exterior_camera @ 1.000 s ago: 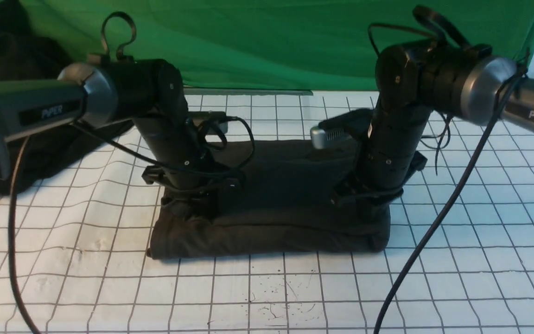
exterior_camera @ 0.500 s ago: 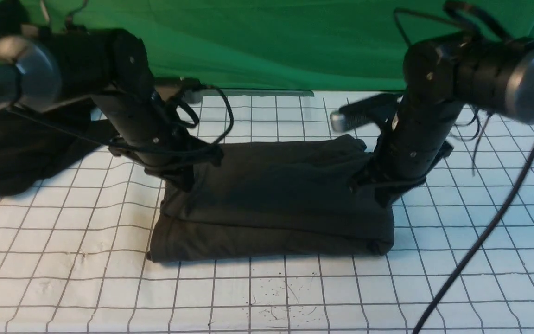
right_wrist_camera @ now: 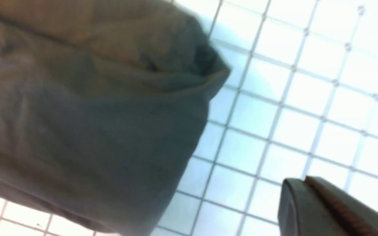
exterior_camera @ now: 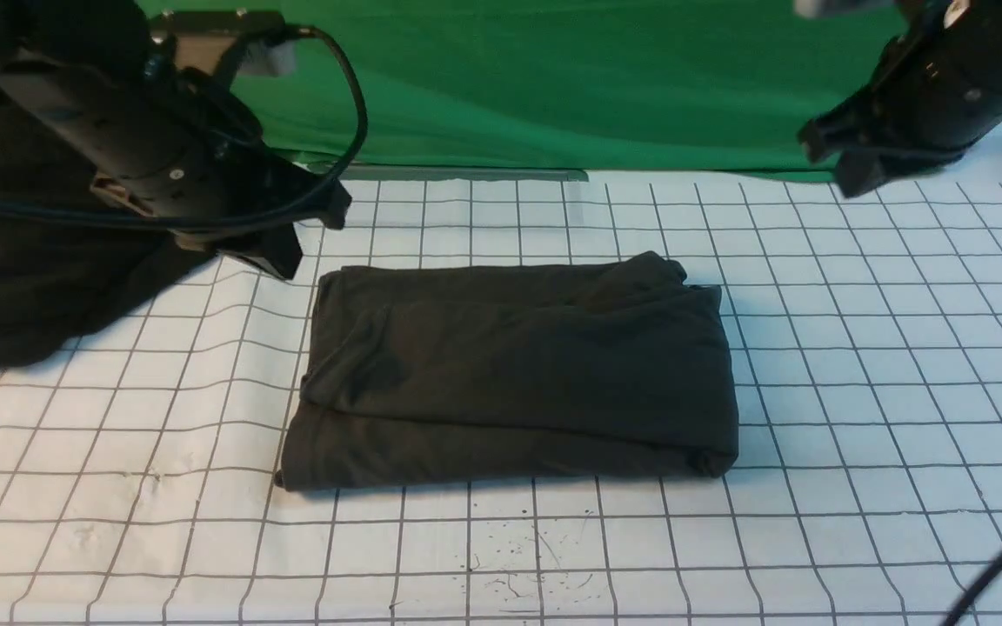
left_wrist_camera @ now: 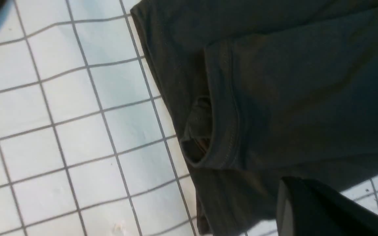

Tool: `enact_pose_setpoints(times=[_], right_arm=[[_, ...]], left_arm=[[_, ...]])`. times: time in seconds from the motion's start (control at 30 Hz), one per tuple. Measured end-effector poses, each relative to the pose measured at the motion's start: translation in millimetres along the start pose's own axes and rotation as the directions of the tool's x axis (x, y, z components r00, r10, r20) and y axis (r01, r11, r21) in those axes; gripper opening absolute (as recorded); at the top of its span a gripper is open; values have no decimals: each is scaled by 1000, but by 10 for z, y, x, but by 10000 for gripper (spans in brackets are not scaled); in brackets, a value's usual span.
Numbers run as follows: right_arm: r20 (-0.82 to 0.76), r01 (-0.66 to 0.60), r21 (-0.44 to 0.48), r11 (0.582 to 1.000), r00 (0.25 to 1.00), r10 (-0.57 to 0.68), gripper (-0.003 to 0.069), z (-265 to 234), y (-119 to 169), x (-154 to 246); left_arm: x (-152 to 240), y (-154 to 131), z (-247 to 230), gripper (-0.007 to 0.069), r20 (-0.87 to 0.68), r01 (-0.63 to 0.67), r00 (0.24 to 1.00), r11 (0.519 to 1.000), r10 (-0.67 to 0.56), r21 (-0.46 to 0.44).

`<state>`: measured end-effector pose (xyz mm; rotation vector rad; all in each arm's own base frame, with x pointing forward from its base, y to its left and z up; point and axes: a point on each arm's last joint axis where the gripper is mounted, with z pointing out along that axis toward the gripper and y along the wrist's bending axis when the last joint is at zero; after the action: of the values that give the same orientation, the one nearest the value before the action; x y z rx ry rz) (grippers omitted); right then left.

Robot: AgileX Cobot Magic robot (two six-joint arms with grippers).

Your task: Fold a long-sleeved shirt over a white checkered tablecloth.

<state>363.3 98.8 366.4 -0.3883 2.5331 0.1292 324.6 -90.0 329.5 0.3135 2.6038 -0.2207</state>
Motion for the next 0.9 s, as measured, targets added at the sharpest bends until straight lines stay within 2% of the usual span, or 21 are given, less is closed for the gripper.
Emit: enact_pose_setpoints(times=[0.13, 0.23, 0.27, 0.3, 0.33, 0.37, 0.4, 0.5, 0.63, 0.73, 0.8, 0.9], right_arm=[[314, 5, 17, 1000, 949, -11, -3, -1022, 32, 151], [593, 4, 34, 999, 805, -23, -3, -1776, 69, 524], [654, 4, 39, 999, 756, -29, -3, -1928, 78, 654], [672, 3, 40, 999, 740, -29, -3, -1986, 83, 734], [764, 0, 50, 999, 644, -38, -3, -2181, 96, 992], [798, -2, 54, 999, 601, -42, -2, -2239, 99, 1060], [878, -9, 62, 998, 475, -50, -2, -2385, 112, 1389], [971, -26, 69, 997, 232, -62, 0, -2471, 130, 1989], [997, -46, 74, 996, -16, -74, 8, -2283, 134, 2553], [985, -60, 103, 993, -133, -110, 31, -2129, 134, 2810], [976, -69, 128, 989, -170, -138, 58, -2075, 134, 2903], [967, -77, 149, 986, -198, -162, 145, -2052, 134, 2956]], left_arm=[[310, -48, -570, -4, 140, -7, 990, 1000, 6, 8], [671, -78, -1019, -4, 316, 0, 949, 1000, -6, 18], [809, -85, -1142, -4, 369, 6, 929, 1000, -15, 24], [838, -86, -1165, -4, 379, 8, 925, 1000, -17, 25], [1050, -91, -1313, -4, 449, 15, 893, 999, -28, 33], [1113, -92, -1352, -4, 469, 19, 883, 999, -34, 37], [1402, -93, -1491, -4, 547, 34, 835, 998, -58, 54], [1871, -89, -1660, -4, 667, 43, 740, 996, -88, 84], [2341, -66, -1635, -4, 748, 72, 645, 987, -156, 144], [2629, -51, -1584, -4, 786, 77, 589, 981, -189, 178], [2736, -42, -1530, -4, 797, 77, 570, 979, -199, 189], [2847, -30, -1481, -3, 830, 67, 519, 978, -204, 198]])
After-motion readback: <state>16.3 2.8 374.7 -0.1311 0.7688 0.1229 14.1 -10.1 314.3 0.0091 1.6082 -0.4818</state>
